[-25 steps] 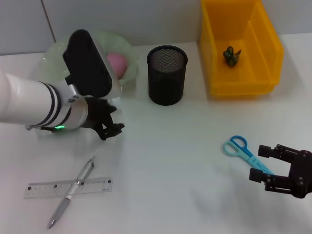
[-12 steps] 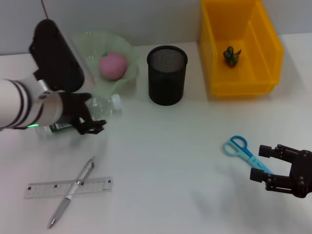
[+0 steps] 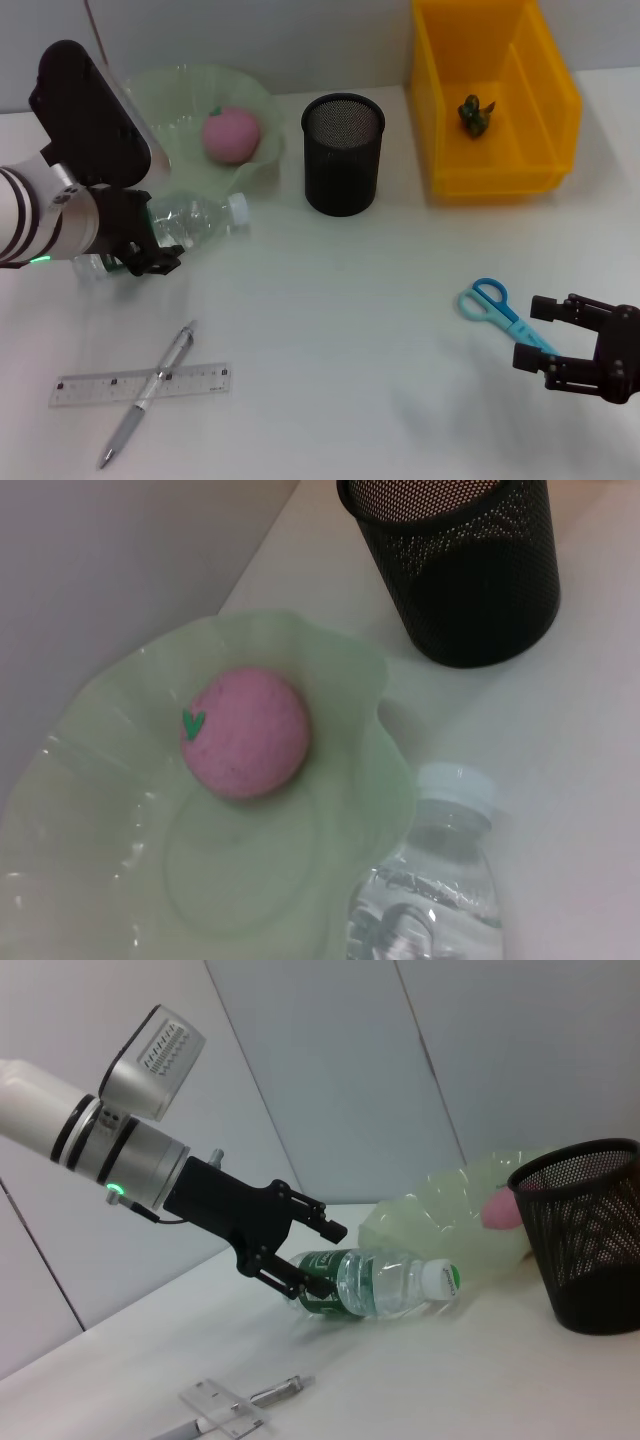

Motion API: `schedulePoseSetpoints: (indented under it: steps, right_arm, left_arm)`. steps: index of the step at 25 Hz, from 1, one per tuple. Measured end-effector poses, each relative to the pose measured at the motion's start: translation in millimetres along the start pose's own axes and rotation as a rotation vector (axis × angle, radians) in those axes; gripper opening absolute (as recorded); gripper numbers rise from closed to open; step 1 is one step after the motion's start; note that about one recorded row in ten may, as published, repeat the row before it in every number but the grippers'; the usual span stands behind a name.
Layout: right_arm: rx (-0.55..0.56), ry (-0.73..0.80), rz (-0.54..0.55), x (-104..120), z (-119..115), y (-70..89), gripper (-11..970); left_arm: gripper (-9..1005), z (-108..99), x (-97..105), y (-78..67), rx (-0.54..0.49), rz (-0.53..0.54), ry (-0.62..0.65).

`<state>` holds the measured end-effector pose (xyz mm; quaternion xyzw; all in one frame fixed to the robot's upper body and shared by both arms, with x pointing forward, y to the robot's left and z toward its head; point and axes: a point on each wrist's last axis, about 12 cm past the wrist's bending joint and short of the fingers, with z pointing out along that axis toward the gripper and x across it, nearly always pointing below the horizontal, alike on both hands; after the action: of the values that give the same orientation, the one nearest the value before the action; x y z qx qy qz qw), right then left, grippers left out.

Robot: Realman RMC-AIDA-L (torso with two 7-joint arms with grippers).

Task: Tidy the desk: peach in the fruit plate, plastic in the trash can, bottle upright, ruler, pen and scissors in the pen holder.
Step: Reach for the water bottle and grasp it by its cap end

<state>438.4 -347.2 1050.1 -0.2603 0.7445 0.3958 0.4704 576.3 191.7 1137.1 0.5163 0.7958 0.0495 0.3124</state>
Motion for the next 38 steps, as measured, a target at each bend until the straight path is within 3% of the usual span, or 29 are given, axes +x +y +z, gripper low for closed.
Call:
schedulePoseSetpoints:
  steps: [15,23,28,31,38]
  right_arm:
    - [-0.006,0.020,0.005,2.9,0.8,1.0,841]
    - [-0.008,0.023,0.016,2.7,1.2,1.0,841]
    - [-0.013,0.024,0.011,1.1,2.7,0.3,841]
    - [-0.016,0.025,0.009,0.2,3.5,-0.1,841]
    - [-0.019,0.027,0.010,0.5,4.7,0.3,841]
  left_arm:
    - [755,16.6,-7.6,3.1,0.009,0.015,0.007]
    - [756,12.8,-12.3,-19.5,0.094,0.097,0.059]
    - [752,-10.4,-19.0,-27.8,0.071,0.112,-0.003]
    - [751,-15.1,-23.9,-26.7,0.047,0.116,-0.038]
    - [751,3.2,-24.5,-10.3,-0.023,0.051,-0.021]
